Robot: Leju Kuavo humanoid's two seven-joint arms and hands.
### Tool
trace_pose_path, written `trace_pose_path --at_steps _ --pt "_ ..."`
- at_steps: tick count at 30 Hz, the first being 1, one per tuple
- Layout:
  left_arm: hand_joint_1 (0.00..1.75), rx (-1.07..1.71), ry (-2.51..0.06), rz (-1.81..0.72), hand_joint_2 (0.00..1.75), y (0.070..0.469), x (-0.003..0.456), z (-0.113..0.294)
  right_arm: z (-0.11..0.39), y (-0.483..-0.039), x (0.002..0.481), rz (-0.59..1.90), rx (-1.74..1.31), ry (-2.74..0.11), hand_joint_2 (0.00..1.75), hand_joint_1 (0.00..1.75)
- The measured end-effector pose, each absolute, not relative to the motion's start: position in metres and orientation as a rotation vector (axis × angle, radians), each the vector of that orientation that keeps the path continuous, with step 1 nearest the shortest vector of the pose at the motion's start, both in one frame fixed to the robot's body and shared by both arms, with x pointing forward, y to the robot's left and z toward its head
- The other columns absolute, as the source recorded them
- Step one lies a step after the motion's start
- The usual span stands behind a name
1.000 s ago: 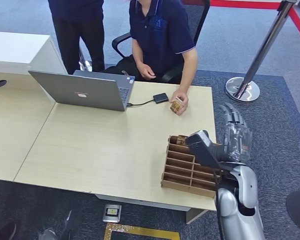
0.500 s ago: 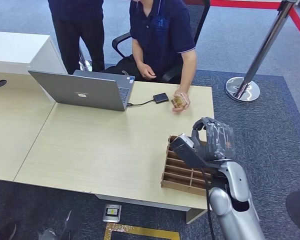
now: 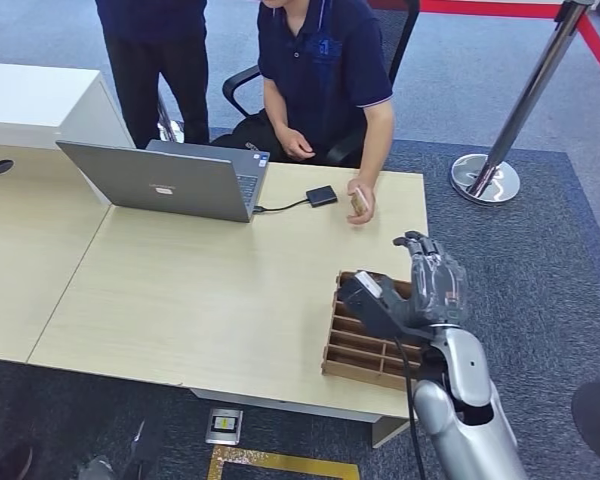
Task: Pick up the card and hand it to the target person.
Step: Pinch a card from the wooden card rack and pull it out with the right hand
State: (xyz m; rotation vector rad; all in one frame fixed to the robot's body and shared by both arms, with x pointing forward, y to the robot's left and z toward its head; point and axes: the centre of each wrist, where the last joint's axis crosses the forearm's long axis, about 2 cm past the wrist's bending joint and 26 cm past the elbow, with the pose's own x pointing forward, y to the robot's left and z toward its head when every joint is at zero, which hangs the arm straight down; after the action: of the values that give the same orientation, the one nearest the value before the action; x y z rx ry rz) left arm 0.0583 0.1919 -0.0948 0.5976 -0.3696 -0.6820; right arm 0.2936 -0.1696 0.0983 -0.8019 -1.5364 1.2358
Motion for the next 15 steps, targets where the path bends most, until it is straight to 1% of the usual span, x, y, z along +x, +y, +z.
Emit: trace_pose_path --at_steps 8,15 --pt "0.00 0.590 -0.372 -0.689 0.00 0.192 0.058 -0.095 0.094 -0.164 0.291 1.249 -0.860 -1.493 1.75 0.71" --pt "0.00 0.588 -0.376 -0.698 0.00 0.192 0.058 -0.095 0.096 -0.152 0.288 1.246 -0.866 -1.490 1.75 0.71"
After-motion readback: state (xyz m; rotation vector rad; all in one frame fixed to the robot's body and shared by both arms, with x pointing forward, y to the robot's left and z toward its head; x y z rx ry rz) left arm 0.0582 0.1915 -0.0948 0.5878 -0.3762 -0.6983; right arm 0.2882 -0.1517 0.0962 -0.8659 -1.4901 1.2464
